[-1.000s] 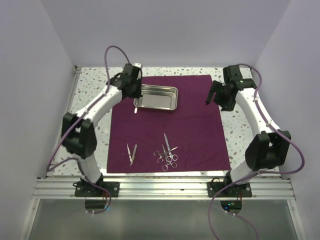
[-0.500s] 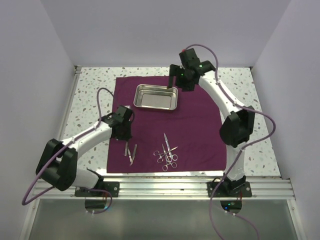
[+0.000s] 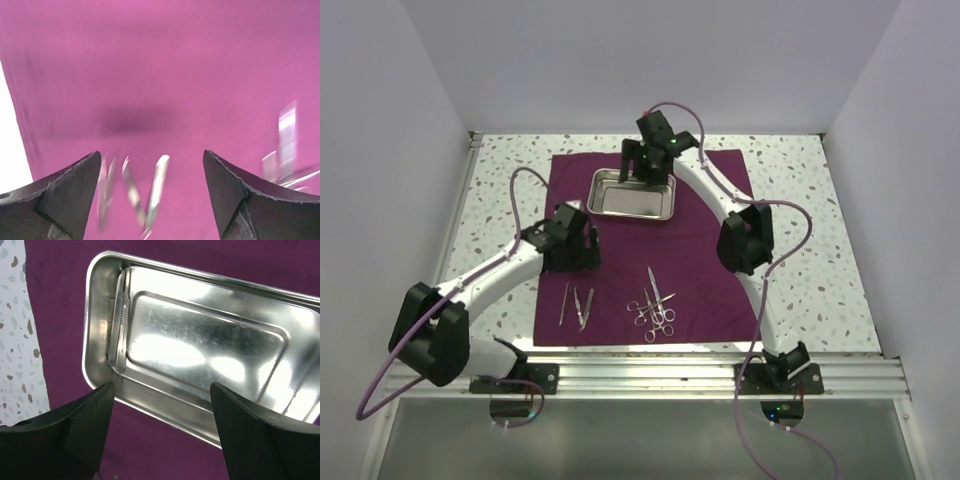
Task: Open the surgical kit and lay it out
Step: Place the medical item in the surgical kit, then adjust the container in the surgical kit.
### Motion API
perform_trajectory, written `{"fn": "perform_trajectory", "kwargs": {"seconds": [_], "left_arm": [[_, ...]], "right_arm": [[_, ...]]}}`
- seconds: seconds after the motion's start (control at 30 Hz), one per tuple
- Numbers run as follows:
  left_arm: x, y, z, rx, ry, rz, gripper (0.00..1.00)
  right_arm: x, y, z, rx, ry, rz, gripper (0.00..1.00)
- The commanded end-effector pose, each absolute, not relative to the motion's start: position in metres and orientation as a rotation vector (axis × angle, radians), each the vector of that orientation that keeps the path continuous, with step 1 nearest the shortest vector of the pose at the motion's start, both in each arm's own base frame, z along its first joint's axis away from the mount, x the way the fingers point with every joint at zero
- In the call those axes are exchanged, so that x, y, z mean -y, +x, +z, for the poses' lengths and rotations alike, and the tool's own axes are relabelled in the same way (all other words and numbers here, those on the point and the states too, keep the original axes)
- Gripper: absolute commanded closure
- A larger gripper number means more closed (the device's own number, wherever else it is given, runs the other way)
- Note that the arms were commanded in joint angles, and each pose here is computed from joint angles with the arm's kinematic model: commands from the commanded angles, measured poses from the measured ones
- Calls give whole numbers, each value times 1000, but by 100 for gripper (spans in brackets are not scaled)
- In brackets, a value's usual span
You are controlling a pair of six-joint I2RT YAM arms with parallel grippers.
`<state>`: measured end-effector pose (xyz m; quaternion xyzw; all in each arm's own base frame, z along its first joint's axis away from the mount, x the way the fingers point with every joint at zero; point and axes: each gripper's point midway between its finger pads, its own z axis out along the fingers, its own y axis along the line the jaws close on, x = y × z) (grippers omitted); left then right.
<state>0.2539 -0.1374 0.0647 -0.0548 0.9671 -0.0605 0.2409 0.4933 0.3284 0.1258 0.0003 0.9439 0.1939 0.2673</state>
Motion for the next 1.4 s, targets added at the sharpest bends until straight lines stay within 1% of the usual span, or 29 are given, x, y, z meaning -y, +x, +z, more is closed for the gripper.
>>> {"fn": "perform_trajectory", "kwargs": {"seconds": [0.0,0.07,0.13,0.17,0.2,0.27,0.3,0.4,0.43,0.5,0.53,0.57,0.6,0.63,0.7,0.77,0.8,0.83,0.93,1.0,1.03,1.1,1.13,1.23,1.37], "left_arm": [[146,320,120,-2468,-154,-179,13],[143,350,140,-2406,-161,-179,14],[134,376,135,-2392,-180,-145,16],[133,391,144,-2364,-172,-142,17],[131,402,129,-2391,-176,-120,18],[126,428,134,-2370,-186,-110,23],[126,438,118,-2397,-184,-96,25],[128,469,103,-2404,-176,-94,35],[130,483,95,-2411,-168,-87,42],[132,496,85,-2418,-152,-79,48],[133,501,80,-2424,-146,-73,53],[135,511,83,-2410,-136,-75,55],[135,514,66,-2436,-128,-62,57],[136,521,67,-2427,-130,-66,60],[139,525,52,-2449,-120,-70,61],[139,532,51,-2446,-115,-80,70],[139,532,46,-2460,-112,-81,79],[140,536,51,-2452,-111,-83,100],[141,540,71,-2418,-101,-84,100],[139,541,96,-2381,-84,-40,100],[140,548,118,-2338,-80,-29,100],[140,547,133,-2334,-51,8,100],[147,552,151,-2301,-34,-2,100],[160,551,170,-2286,51,26,100],[166,541,164,-2313,122,50,100]], "right_arm": [[-374,505,146,-2424,-36,638,19],[-382,511,142,-2404,-8,655,19],[-386,513,132,-2407,32,658,20],[-385,516,131,-2404,42,654,20],[-385,517,128,-2402,52,648,20],[-384,517,124,-2408,50,626,20],[-381,517,123,-2410,54,609,20],[-374,509,121,-2433,29,579,20],[-369,503,121,-2450,14,561,20],[-363,497,120,-2468,-4,540,20],[-357,496,120,-2471,-4,503,21],[-352,489,120,-2492,-16,481,20],[-347,486,122,-2495,-34,466,21],[-341,481,115,-2520,-40,432,20],[-335,475,124,-2514,-57,415,20],[-326,469,118,-2534,-58,379,20],[-323,467,123,-2530,-57,376,20],[-320,464,120,-2539,-55,367,20],[-316,463,122,-2540,-49,358,20],[-313,466,126,-2527,-34,348,20],[-313,467,128,-2515,-26,345,20],[-311,471,132,-2499,-4,342,20],[-311,473,137,-2486,5,350,20],[-310,476,139,-2481,28,358,20],[-308,477,141,-2478,37,350,20]]}}
